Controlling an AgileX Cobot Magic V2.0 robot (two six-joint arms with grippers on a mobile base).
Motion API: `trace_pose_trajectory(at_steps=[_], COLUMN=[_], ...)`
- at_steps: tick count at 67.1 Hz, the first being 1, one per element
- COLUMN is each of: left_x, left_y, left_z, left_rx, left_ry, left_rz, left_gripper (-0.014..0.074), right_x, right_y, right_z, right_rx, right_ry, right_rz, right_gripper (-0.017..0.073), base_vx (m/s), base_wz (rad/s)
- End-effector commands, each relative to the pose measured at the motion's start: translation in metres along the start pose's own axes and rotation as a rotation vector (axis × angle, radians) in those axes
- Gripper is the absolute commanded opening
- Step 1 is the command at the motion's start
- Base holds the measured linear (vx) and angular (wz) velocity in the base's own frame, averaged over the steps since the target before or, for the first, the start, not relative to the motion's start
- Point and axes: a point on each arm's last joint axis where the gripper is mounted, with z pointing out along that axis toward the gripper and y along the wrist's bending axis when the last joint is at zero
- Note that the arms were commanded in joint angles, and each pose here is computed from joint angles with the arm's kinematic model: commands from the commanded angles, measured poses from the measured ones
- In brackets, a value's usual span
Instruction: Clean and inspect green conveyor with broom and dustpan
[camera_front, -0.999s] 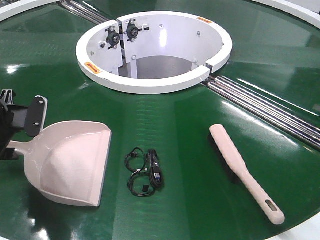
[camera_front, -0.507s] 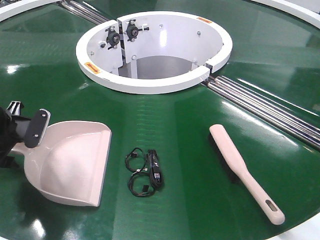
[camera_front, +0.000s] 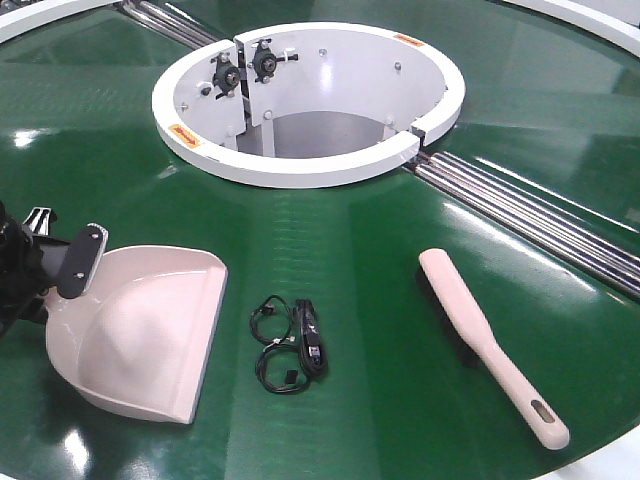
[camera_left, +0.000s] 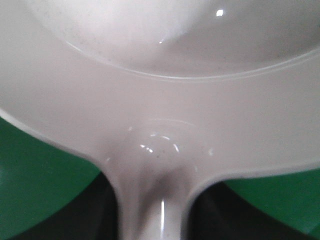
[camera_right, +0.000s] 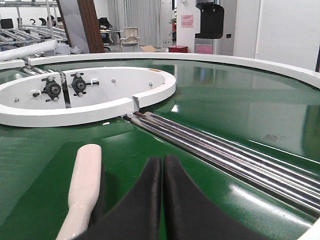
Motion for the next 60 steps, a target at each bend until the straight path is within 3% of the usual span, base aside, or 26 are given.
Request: trace_pose_trajectory(at_steps=[1, 7, 12, 23, 39, 52, 60], left_x=[0.002, 0.001, -0.001, -0.007, -0.029, -0.03, -0.034], left_y=[0.009, 0.011, 0.012, 0.008, 0.01, 0.01, 0.01], left_z=[-0.033, -0.043, -0.05, -0.054, -0.054, -0.054, -0.053], left_rx=[-0.109, -0.13, -0.132, -0.07, -0.093, -0.092, -0.086], left_ry=[-0.004, -0.007, -0.003, 0.058, 0.028, 0.026, 0.024], left_rz=[-0.07, -0.129, -0.148, -0.07, -0.024, -0.018, 0.049], left_gripper=[-0.0008, -0.0007, -0.0007, -0.0007, -0.0007, -0.0007, -0.0007], right_x=[-0.004, -0.004, -0.004, -0.004, -0.004, -0.004, -0.004], right_y=[0.0, 0.0, 0.0, 0.0, 0.0, 0.0, 0.0], right_z=[-0.001, -0.001, -0.001, -0.001, -0.001, -0.001, -0.001], right_rx=[0.001, 0.001, 0.001, 0.001, 0.001, 0.001, 0.001], right_ry=[-0.081, -0.081, -0.081, -0.081, -0.08, -0.08, -0.08], right_rz=[-0.009, -0.009, -0.009, -0.009, -0.009, -0.009, -0.009], right_gripper=[-0.001, -0.001, -0.001, -0.001, -0.001, -0.001, -0.001], base_vx=[0.0, 0.0, 0.0, 0.0, 0.0, 0.0, 0.0], base_wz=[0.0, 0.0, 0.0, 0.0, 0.0, 0.0, 0.0])
